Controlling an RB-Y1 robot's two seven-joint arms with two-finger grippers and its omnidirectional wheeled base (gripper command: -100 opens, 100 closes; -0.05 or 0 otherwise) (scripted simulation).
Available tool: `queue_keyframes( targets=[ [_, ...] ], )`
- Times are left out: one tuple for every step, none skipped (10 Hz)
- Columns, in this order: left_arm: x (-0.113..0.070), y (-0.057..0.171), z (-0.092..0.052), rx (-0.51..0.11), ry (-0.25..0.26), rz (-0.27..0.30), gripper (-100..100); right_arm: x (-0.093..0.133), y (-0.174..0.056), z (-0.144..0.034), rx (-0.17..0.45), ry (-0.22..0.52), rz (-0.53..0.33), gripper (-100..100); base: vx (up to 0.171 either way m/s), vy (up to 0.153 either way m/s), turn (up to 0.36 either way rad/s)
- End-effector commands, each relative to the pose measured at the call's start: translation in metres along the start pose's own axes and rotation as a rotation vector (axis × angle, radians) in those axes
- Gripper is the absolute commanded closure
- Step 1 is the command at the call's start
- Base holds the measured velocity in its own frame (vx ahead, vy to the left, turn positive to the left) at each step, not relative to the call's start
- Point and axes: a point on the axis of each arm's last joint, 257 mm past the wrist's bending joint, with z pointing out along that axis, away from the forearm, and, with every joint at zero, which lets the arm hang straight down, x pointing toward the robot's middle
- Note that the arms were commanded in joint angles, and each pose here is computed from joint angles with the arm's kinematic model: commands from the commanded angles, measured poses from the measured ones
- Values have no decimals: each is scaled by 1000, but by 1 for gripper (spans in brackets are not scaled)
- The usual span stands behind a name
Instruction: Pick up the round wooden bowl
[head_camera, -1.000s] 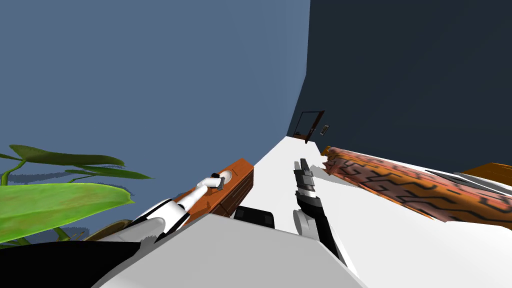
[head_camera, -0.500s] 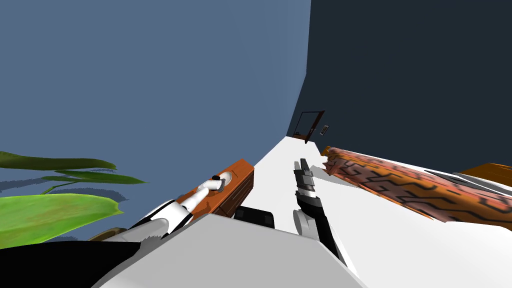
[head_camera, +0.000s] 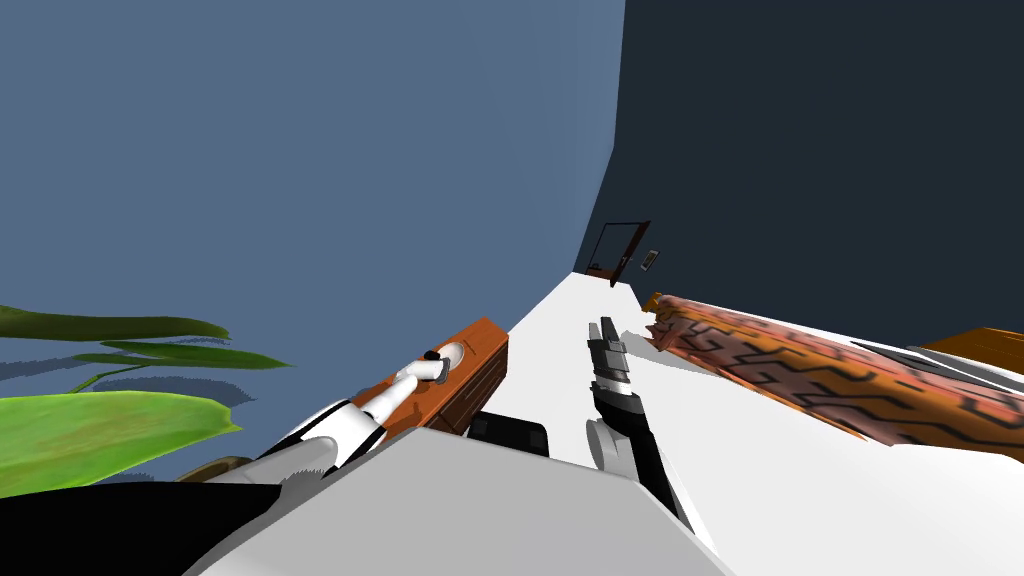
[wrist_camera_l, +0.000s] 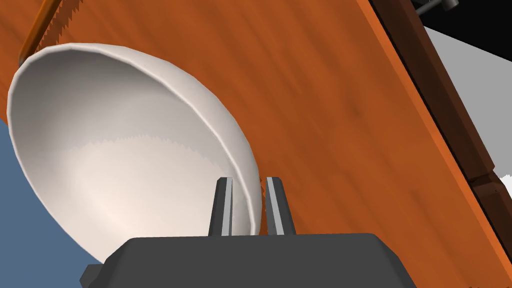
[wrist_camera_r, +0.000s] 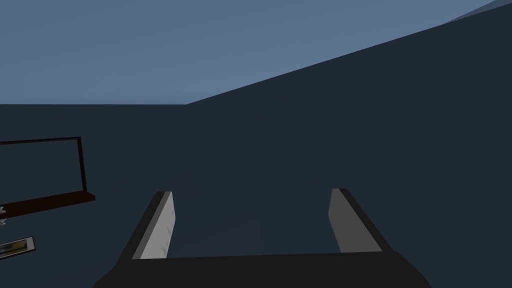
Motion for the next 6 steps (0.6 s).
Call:
queue_keyframes(
  targets=[
    [0,0,0,0,0,0,0,0,0,0,0,0,0,0,0,0,0],
    [-1,-6,-4,1,0,4,100,0,0,0,0,0,0,0,-33,-19,8],
    [-3,-12,-8,0,1,5,100,0,0,0,0,0,0,0,-60,-36,18],
    [-5,-18,-12,-3,2,6,100,0,0,0,0,0,0,0,-65,-42,15],
    [-4,-14,-9,0,2,3,100,0,0,0,0,0,0,0,-28,-17,7],
    [-4,-14,-9,-3,2,3,0,0,0,0,0,0,0,0,-5,-3,1]
  ],
)
